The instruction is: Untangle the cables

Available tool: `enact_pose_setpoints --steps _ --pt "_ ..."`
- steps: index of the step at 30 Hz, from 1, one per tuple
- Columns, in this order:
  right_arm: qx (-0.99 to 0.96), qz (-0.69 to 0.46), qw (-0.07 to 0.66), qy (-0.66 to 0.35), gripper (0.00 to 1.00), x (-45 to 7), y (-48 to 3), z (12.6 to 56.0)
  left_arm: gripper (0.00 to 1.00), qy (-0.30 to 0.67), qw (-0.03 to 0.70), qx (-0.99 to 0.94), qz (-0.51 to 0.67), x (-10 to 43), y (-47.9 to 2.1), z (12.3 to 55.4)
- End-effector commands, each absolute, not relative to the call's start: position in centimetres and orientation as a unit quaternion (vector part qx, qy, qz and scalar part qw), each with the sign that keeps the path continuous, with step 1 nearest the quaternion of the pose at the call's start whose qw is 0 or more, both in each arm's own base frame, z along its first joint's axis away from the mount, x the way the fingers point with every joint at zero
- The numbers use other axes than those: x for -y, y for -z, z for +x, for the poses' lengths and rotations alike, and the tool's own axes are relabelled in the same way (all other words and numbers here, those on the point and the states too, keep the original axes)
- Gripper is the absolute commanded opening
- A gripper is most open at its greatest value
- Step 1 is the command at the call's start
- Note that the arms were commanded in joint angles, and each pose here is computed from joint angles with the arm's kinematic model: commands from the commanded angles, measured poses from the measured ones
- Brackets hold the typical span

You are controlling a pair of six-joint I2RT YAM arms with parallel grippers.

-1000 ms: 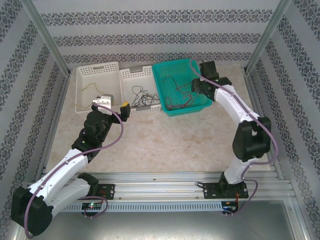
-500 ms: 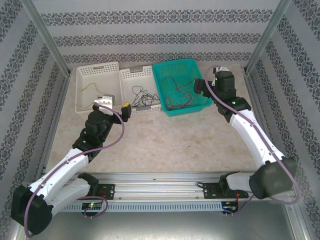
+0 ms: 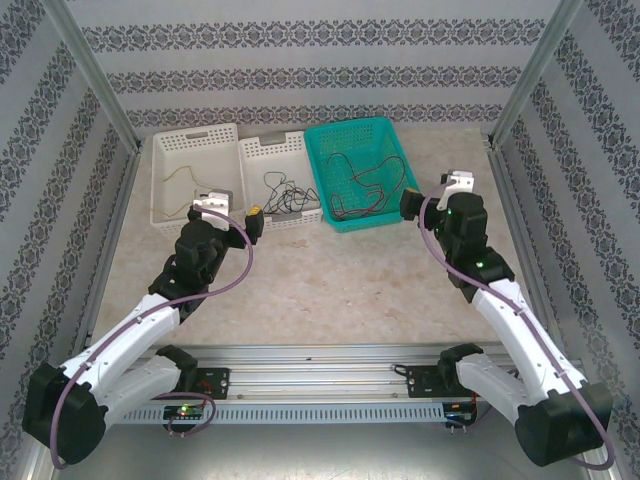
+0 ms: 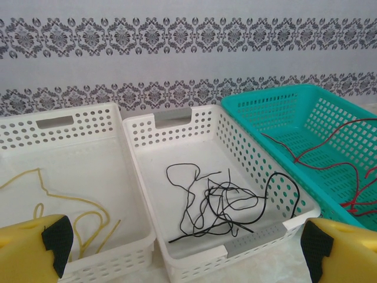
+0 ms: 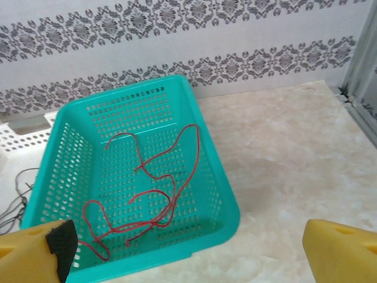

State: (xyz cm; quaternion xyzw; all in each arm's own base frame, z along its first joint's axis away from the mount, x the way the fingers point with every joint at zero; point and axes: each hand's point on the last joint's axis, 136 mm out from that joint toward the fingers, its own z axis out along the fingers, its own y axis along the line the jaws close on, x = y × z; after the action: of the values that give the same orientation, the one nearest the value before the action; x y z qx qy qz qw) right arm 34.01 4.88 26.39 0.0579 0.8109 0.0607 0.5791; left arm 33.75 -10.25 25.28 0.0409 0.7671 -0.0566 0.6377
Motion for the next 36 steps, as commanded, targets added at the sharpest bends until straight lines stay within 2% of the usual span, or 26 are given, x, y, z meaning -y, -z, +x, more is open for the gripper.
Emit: enact_pose_setpoints --steps 1,8,20,25,36 --pt "-0.786 0.066 0.614 -0.029 0.98 -3.7 -26.5 34.0 1.00 0.047 0.646 -0.761 0.045 10.4 -25.6 33.7" --pt "-0.808 0.077 0.583 0.027 0.98 -1.9 -22.1 34.3 1.00 0.045 0.642 -0.764 0.046 10.4 -25.2 33.8" --pt "-0.800 0.194 0.566 0.049 0.98 3.8 -17.1 35.5 1.00 0.043 0.638 -0.767 0.052 10.7 -24.8 33.9" --pt "-0.810 0.186 0.551 0.073 0.98 4.7 -15.2 36.3 1.00 0.043 0.637 -0.767 0.054 10.8 -24.7 33.9" --pt "-0.805 0.150 0.565 0.097 0.98 5.2 -13.2 37.5 1.00 0.038 0.635 -0.769 0.061 11.0 -24.5 33.9"
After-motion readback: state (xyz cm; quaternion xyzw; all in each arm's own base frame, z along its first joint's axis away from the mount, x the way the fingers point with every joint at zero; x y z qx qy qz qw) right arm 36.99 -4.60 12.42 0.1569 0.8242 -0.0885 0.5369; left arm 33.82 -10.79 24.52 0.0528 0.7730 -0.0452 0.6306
